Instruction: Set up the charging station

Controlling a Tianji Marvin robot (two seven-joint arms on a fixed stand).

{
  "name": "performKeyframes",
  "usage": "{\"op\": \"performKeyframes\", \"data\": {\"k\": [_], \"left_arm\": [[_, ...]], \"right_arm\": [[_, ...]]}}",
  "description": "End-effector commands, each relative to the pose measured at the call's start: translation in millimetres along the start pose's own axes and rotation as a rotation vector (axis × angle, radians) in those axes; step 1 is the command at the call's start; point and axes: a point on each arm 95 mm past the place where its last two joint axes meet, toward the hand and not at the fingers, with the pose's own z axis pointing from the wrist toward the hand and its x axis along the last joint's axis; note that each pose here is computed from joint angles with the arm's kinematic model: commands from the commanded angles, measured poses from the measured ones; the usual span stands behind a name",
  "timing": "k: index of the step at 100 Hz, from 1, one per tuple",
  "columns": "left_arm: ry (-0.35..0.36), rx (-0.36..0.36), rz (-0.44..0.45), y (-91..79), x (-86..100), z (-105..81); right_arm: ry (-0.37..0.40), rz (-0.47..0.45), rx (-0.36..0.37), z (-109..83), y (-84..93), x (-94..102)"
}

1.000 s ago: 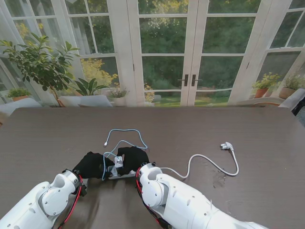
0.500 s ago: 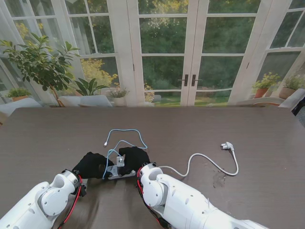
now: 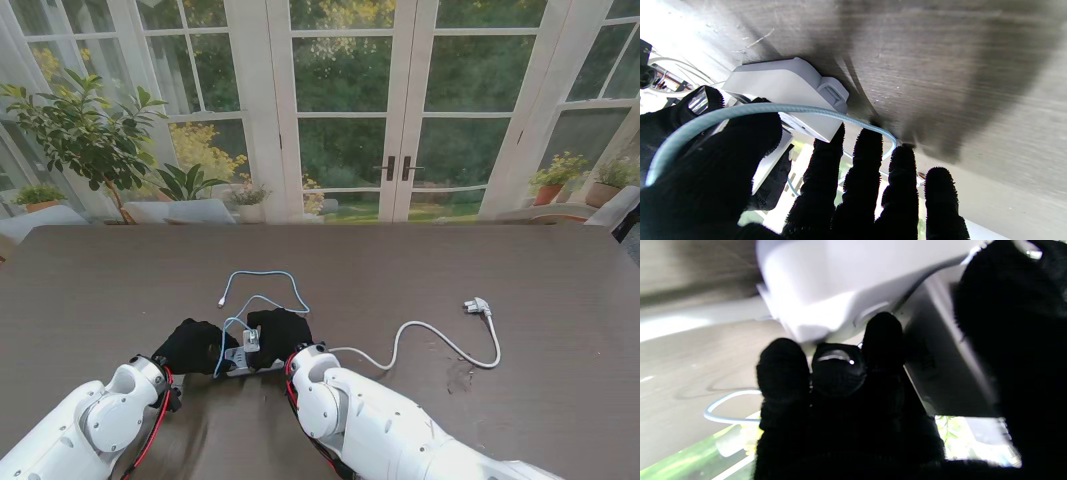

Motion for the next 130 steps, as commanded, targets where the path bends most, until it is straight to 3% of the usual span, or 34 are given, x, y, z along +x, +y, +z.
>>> {"op": "performKeyframes", "data": {"k": [1,64,94,130], "left_arm": [[-0.013,-0.049,-0.008,14.0,-2.4,-4.0],[-0.012,-0.047,-0.005,12.4,-2.5,-4.1],[-0.014,-0.057,-0.003,12.6,-3.0,-5.6],[-0.011,-0.057,-0.002,12.2,-3.4,-5.0]], "right_arm": [[-0.03,-0.018,0.065,-10.9,-20.9,-8.8],[-0.073,-0.106,0.098,-13.8,-30.1,-11.7],[-0.081,-0.234,0.106,-18.4,-24.7,-12.3],[-0.073,-0.251,0.11,-20.6,-19.2,-12.8]]}}
